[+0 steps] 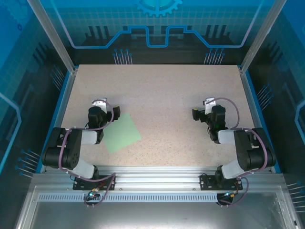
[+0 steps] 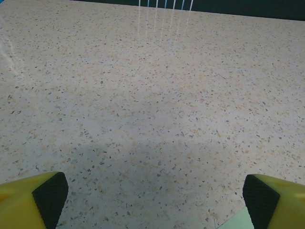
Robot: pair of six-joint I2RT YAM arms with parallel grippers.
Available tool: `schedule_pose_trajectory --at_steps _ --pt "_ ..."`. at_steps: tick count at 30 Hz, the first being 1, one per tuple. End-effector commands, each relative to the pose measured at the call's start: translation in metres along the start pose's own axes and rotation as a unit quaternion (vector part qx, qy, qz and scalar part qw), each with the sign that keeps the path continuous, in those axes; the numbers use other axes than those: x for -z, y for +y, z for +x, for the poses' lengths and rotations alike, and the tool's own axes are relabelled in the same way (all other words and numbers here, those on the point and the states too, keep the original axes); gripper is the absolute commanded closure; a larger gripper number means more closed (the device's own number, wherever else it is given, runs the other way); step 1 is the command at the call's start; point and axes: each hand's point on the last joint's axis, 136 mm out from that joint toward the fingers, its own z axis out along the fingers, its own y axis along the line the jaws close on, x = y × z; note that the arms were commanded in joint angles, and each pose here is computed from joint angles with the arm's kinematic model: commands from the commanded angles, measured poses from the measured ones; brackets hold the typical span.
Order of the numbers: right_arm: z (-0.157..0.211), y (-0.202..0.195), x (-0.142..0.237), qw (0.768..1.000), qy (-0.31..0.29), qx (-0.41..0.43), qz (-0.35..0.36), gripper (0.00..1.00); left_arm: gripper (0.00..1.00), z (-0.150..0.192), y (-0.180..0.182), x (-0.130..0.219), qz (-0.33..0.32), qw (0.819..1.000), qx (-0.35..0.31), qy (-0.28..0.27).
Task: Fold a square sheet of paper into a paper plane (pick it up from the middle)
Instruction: Move the square sheet of paper to the center of the table.
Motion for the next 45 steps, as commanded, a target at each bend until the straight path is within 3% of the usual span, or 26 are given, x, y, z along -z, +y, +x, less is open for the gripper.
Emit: schedule_pose_trajectory --at_steps 1,39,45 --pt "-0.016 -0.006 -0.002 1.0 -0.023 -0.007 0.001 0.01 0.01 -0.011 0.0 -0.002 0.008 1.0 -0.004 -0.011" --pt "-0.017 -0.005 -0.002 1.0 -0.025 -0.007 -0.002 0.01 0.01 -0.011 -0.001 -0.001 0.009 1.0 -0.006 -0.011" --pt "-0.027 0.009 0.014 0.998 -0.054 0.024 -0.021 0.01 0.01 -0.029 0.01 0.021 -0.026 0.999 0.017 -0.027"
